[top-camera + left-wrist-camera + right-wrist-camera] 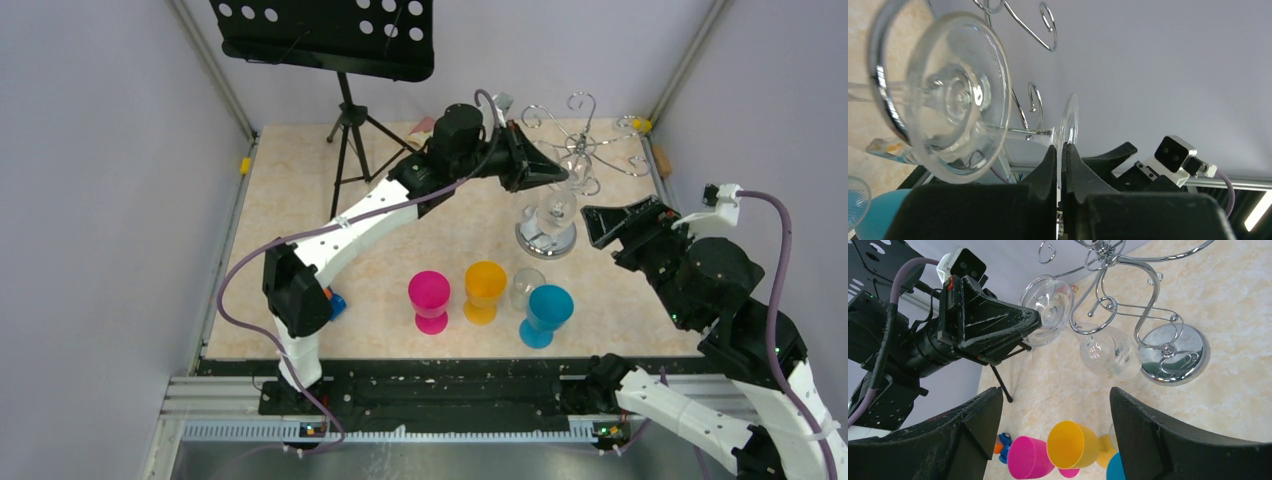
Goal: Place the wine glass upside down on the wine glass rack
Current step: Turn the wine glass upside down at the wine rack.
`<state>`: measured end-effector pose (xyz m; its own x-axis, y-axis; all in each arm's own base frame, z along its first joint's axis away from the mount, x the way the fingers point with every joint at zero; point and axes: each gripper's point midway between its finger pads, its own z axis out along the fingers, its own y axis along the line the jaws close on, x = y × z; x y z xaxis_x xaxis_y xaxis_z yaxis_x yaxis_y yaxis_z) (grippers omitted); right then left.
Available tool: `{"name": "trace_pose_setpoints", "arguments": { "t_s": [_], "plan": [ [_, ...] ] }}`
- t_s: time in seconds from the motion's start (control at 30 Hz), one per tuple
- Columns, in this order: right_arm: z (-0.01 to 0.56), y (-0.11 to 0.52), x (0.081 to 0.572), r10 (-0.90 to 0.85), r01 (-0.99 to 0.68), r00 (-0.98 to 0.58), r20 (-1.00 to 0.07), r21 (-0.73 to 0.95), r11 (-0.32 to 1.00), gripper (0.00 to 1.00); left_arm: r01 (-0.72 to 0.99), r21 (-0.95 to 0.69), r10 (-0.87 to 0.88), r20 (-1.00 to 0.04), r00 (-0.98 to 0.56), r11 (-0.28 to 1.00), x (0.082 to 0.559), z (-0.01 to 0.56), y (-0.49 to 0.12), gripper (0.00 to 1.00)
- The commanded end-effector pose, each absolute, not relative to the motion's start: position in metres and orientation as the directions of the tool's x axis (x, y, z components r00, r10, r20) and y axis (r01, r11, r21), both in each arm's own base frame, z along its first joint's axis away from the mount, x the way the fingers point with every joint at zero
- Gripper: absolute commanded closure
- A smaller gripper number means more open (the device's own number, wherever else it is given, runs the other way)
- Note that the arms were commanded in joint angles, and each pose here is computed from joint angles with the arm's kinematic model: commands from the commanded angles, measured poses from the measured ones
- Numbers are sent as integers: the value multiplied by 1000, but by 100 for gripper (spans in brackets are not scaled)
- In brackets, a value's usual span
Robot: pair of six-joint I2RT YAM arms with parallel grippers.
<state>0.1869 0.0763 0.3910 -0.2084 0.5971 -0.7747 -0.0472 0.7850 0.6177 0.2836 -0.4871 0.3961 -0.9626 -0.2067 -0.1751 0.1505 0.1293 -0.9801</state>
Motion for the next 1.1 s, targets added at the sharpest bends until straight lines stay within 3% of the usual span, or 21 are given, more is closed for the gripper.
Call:
{"name": "trace_pose_setpoints", "arguments": {
  "t_s": [0.0, 0.5, 1.07],
  "plan": [
    [410, 72, 184, 621, -73, -173, -764, 639, 766, 21, 266, -964, -143, -259, -955, -30, 240, 461, -478, 100],
    [413, 56, 178, 622, -41, -139, -771, 632, 774, 20, 246, -965, -89, -238, -967, -96, 217, 473, -503, 100],
    [421, 35, 166, 635, -20, -91, -767, 639, 769, 20, 203, -976, -221, -181, -958, -82, 259, 468, -534, 100]
  ]
}}
